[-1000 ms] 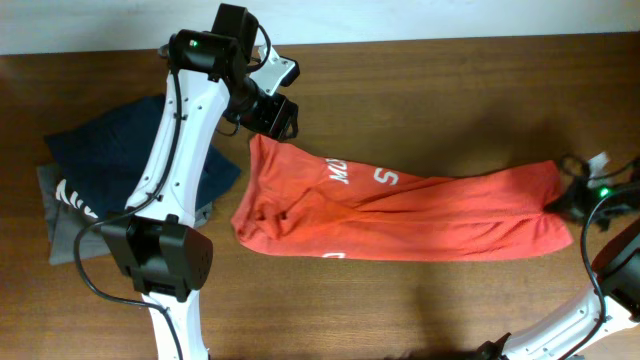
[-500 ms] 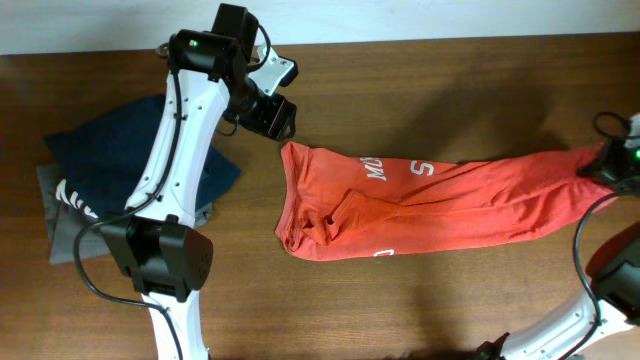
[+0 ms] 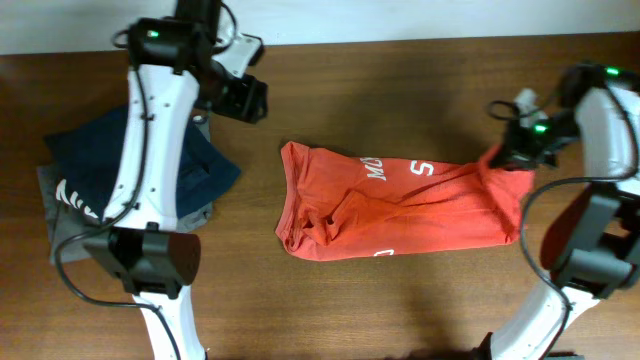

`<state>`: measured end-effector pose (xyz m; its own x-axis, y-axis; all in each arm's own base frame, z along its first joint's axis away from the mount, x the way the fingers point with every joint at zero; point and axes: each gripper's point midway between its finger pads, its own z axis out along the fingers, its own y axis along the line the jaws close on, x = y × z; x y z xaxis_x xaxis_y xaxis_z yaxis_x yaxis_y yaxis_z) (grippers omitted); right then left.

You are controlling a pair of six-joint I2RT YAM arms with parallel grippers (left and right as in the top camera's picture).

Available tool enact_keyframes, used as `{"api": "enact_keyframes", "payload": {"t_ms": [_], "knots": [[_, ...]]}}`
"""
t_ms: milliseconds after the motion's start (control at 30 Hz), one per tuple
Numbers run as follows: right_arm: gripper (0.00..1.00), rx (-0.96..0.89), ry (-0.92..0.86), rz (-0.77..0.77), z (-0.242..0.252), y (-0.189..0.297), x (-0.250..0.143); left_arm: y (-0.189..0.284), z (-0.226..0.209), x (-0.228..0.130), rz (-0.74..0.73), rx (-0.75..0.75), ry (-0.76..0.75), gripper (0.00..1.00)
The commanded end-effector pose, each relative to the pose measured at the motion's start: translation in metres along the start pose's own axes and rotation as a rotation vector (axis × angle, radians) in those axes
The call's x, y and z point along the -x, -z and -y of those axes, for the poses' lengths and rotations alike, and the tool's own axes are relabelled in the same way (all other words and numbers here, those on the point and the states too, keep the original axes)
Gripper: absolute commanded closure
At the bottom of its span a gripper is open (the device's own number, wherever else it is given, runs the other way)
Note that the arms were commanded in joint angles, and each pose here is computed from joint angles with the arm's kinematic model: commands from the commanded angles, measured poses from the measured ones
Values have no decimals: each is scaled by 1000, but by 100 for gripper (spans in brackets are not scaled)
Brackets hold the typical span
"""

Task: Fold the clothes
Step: 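Lay the folded right half onto the left half and press with the right gripper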

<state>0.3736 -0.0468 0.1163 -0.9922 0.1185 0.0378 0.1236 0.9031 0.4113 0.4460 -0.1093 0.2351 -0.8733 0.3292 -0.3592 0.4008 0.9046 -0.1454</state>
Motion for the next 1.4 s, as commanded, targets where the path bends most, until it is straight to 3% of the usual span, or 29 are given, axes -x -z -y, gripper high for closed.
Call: {"api": "enact_keyframes", "payload": {"t_ms": [0, 300, 367, 400, 433, 700, 867, 1033, 1267, 1367], "knots": [[96, -5, 113, -10, -46, -2, -4, 24, -10, 4, 52, 30, 30, 27], [93, -86, 295, -149, -122, -48, -32, 26, -15, -1, 39, 32, 45, 26], [80, -89, 323, -174, -131, -59, -39, 26, -15, -1, 39, 32, 45, 27], [67, -100, 321, -181, -132, -63, -41, 26, -15, -1, 39, 32, 45, 26], [60, -112, 322, -186, -133, -68, -42, 26, -15, -1, 39, 32, 45, 27], [58, -109, 304, -160, -126, -63, -38, 26, -15, -1, 39, 32, 45, 27], [60, -149, 158, -82, -87, -49, -16, 26, -15, -1, 39, 33, 45, 27], [78, -149, 127, -82, -74, -50, -16, 26, -16, 2, 52, 35, 42, 26], [91, -146, 48, -34, -69, -103, -12, 26, -17, 6, 68, 39, 38, 26], [93, 14, 75, 7, -100, -123, -5, 26, -17, 6, 68, 39, 38, 26]]}}
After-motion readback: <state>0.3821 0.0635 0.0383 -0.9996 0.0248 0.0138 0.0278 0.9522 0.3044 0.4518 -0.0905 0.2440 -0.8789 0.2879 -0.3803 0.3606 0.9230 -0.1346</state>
